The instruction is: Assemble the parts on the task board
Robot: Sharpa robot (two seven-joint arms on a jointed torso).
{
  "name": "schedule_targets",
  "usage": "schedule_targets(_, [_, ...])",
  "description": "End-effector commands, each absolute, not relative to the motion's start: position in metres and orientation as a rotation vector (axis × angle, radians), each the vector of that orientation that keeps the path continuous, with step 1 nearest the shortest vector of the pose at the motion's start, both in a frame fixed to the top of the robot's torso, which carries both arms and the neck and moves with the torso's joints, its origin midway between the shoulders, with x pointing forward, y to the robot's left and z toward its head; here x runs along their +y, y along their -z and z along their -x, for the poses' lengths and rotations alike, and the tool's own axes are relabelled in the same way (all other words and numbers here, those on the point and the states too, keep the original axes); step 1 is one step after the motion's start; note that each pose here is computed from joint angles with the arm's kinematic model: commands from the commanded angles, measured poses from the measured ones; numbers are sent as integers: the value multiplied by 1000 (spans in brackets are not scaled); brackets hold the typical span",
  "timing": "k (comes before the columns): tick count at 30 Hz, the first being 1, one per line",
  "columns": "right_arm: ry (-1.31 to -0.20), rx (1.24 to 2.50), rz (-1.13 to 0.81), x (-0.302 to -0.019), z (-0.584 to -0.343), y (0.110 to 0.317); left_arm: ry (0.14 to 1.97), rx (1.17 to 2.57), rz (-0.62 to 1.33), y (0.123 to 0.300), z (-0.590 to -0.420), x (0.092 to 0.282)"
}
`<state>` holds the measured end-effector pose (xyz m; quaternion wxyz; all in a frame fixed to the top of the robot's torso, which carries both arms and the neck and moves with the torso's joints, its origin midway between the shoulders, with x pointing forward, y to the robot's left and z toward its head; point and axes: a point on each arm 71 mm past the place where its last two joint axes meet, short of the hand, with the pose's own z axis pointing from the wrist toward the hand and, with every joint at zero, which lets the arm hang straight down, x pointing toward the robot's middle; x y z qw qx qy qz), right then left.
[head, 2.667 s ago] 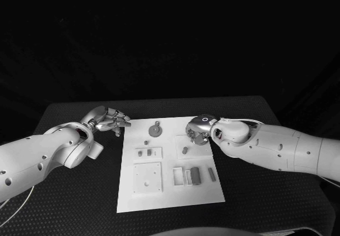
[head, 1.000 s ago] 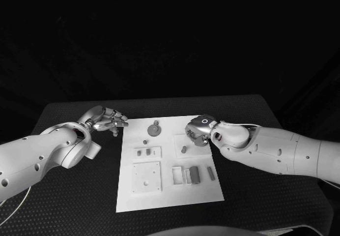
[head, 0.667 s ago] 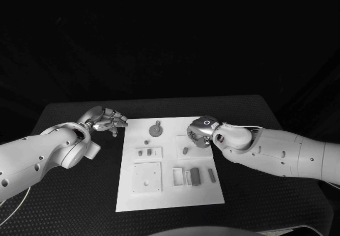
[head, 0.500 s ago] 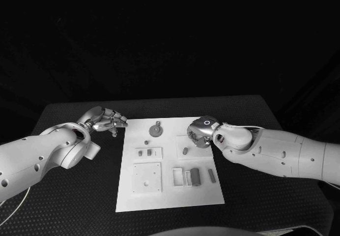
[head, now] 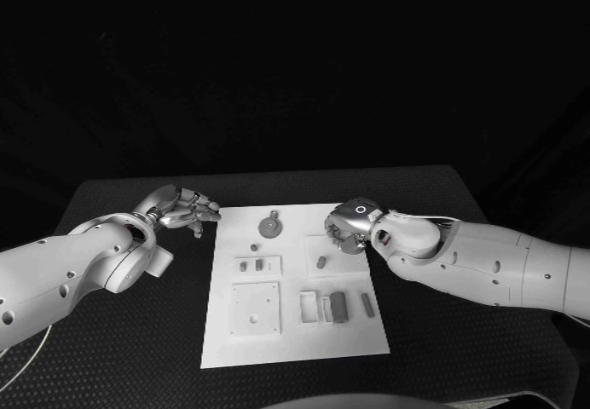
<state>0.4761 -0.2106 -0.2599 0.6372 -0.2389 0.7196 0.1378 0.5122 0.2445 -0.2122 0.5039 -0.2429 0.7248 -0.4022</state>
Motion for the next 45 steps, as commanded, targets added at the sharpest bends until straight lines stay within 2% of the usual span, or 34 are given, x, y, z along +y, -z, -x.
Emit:
schedule_targets(1, [-302, 1621, 544, -211, -477, 254, 980, 1751, 577, 212, -512, 243])
schedule_targets(13, [-352, 1566, 535, -202, -472, 224, 973, 1749, 580, 212, -513, 245])
schedule_targets(26, [-525, 1568, 565, -148, -450, 213, 967, 1749, 583, 212, -515, 246])
schedule_targets(34, [-623, 1584, 610, -112, -436, 218, 972, 1751, 580, 212, -515, 244])
schedule_targets(45, [-677, 1626, 670, -86, -422, 239, 972, 1744, 580, 211, -515, 243])
